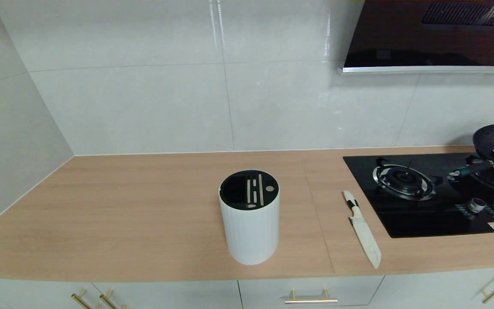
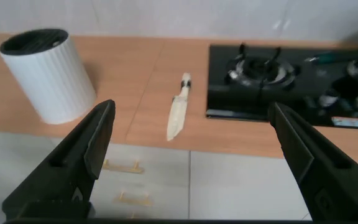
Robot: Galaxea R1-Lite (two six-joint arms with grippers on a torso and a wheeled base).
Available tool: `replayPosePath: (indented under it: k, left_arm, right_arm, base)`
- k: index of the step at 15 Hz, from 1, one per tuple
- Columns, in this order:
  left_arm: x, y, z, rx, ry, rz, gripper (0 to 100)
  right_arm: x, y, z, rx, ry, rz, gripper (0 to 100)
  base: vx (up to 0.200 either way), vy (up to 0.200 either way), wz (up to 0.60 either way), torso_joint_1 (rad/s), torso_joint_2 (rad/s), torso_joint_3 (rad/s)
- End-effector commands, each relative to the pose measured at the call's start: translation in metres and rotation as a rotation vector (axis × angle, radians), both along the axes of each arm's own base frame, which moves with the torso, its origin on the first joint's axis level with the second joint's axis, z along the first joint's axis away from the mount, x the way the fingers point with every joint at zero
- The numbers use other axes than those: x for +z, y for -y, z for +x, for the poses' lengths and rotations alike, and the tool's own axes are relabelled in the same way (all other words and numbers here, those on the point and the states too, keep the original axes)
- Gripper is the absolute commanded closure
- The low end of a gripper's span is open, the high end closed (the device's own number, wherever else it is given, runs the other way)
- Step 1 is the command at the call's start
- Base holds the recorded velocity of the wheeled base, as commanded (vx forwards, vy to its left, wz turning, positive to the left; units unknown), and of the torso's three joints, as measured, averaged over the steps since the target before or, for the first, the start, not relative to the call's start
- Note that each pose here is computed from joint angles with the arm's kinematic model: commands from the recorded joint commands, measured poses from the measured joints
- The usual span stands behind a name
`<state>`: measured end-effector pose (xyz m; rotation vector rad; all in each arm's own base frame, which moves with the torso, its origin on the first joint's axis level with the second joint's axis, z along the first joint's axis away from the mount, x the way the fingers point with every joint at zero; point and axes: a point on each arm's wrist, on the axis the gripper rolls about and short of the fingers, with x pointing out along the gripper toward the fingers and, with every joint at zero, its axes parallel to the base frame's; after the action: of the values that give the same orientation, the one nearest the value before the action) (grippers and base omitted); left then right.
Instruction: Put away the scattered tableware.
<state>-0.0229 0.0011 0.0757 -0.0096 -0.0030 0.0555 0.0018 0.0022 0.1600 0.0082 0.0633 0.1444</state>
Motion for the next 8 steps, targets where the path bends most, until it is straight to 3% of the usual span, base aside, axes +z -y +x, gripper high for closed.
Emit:
replayPosePath:
  k: [1,4,8]
  left_arm:
    - [0.0,0.0,0.0,0.0,0.0,0.0,0]
    - [0.0,0.0,0.0,0.0,0.0,-0.001,0]
    - [0.0,0.0,0.0,0.001,0.0,0.0,0]
  right_arm:
    - [0.05,-0.008,0.098,0.036,-0.237,0.015,0]
    - [0.028,-0.024,0.162,0.05,-0.441,-0.031,0]
    - [-0.005,-0.045,0.239,0.008,-0.516,-0.085,0]
  base:
    - [0.0,0.0,0.0,0.0,0.0,0.0]
    - [0.0,0.0,0.0,0.0,0.0,0.0]
    - [0.0,0.0,0.0,0.0,0.0,0.0]
